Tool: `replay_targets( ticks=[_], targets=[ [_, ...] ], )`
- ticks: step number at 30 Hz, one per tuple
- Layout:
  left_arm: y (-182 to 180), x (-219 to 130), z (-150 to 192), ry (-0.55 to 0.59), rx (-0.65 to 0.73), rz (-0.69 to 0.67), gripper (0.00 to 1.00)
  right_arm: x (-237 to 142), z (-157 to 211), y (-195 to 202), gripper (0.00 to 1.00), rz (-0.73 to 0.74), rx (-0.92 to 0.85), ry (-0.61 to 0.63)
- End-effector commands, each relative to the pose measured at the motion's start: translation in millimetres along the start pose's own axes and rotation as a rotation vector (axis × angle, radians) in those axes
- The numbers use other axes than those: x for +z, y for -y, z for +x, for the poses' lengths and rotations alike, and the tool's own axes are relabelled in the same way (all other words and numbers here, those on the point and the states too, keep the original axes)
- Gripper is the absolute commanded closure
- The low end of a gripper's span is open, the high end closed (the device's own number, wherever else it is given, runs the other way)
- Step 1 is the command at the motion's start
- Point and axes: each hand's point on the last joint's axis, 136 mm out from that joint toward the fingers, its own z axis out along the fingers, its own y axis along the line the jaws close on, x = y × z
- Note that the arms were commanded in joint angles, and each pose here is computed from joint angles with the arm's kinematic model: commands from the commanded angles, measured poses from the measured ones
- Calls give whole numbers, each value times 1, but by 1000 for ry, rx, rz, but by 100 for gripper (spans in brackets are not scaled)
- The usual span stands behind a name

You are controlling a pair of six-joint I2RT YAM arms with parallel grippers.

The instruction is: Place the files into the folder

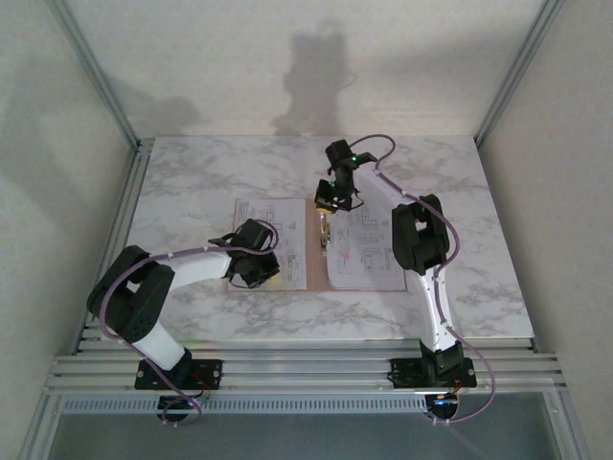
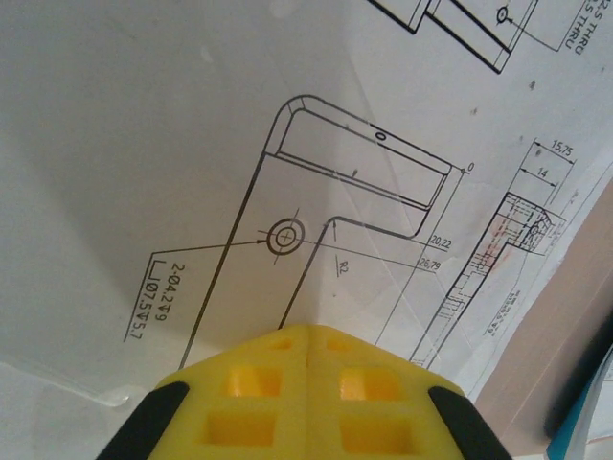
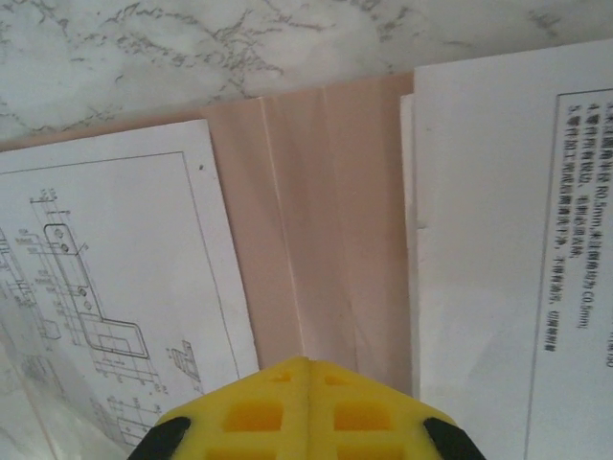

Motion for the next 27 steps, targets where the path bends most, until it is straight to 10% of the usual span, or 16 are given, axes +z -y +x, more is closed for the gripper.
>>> replay_targets(
  ticks=[1,27],
  targets=[
    [-23,8,6,-10,-65,-50,100,-24,19,-13,98,-31,-27,-17],
    [4,21,25,-25,-173,41,100,-105,81,28,95,-42,78,125]
  ],
)
